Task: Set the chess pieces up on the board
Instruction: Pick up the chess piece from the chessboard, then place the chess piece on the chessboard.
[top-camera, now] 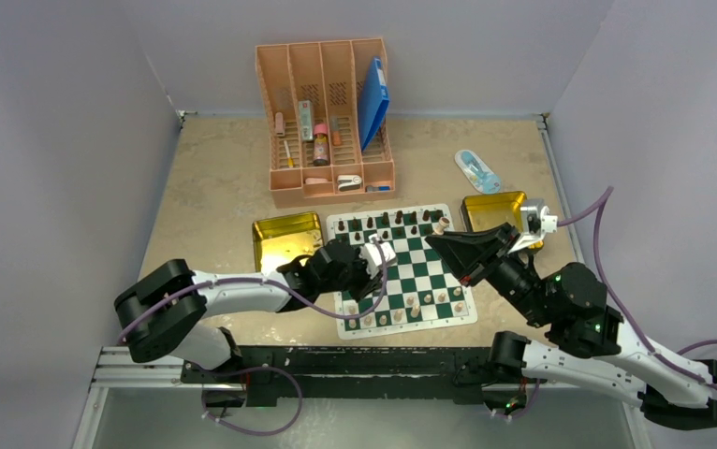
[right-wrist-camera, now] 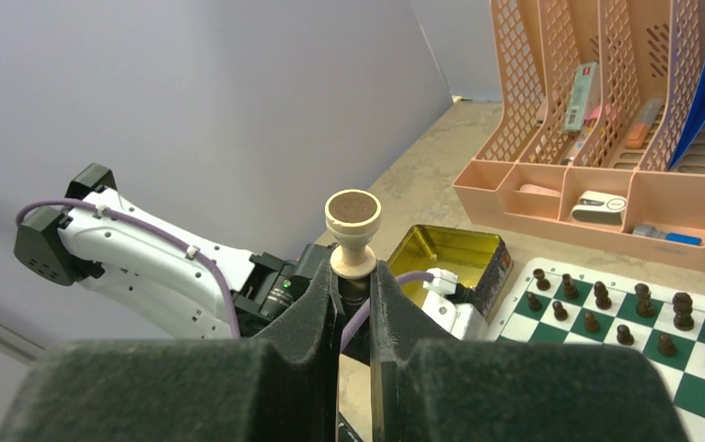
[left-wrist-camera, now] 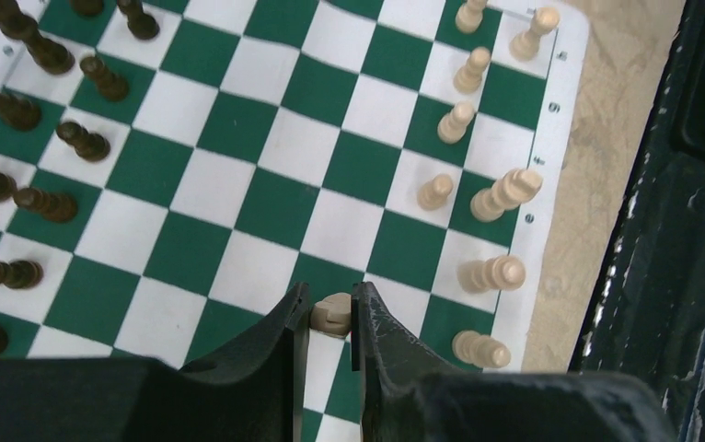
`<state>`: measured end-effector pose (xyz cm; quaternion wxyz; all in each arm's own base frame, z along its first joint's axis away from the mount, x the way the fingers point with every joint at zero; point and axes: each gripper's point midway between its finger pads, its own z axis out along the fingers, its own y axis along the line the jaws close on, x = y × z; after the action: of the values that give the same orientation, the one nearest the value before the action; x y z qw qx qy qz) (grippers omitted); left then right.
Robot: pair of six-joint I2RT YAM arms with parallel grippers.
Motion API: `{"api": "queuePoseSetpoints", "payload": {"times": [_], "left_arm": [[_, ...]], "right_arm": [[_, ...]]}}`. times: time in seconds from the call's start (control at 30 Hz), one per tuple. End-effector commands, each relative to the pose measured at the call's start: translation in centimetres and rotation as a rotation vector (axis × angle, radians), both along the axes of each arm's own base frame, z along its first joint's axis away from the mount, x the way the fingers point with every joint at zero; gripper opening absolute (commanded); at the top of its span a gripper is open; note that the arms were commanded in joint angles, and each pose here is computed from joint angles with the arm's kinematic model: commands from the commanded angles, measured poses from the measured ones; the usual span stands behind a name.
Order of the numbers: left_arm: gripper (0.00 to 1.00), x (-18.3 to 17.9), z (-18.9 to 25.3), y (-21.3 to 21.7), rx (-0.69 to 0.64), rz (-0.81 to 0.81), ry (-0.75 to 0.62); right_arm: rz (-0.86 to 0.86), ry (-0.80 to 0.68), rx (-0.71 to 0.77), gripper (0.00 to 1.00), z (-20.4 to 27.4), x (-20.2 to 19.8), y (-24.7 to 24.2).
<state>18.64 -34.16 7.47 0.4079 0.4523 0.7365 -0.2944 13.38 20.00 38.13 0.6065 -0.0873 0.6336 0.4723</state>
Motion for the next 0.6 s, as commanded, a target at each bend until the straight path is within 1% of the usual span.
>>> {"api": "queuePoseSetpoints", "payload": {"times": [0.0,0.13,0.17,0.33,0.57], "left_arm": [[0.04,0.8,5.5,-2.9,-0.103,-0.021,-0.109],[0.04,0.1,7.1,-5.1,-0.129,-0.054,-0.128],[0.04,0.0,7.6,-5.8,-0.131,-0.075,-0.155],[0.04,-1.8,8.5,-9.2,-0.137,-0.138,-0.185],[0.04,-3.9,7.0,-13.5,-0.107,-0.206,-0.217]], "right_arm": [[-0.019,-0.037,0.101,0.10,4.0,-0.3,-1.5],[-0.033,-0.032,0.109,0.09,4.8,-0.3,-2.1],[-0.041,-0.030,0.111,0.09,5.0,-0.2,-2.3],[-0.062,-0.031,0.132,0.08,6.5,-0.1,-3.1],[-0.097,-0.026,0.177,0.08,7.8,-0.1,-4.6]]}}
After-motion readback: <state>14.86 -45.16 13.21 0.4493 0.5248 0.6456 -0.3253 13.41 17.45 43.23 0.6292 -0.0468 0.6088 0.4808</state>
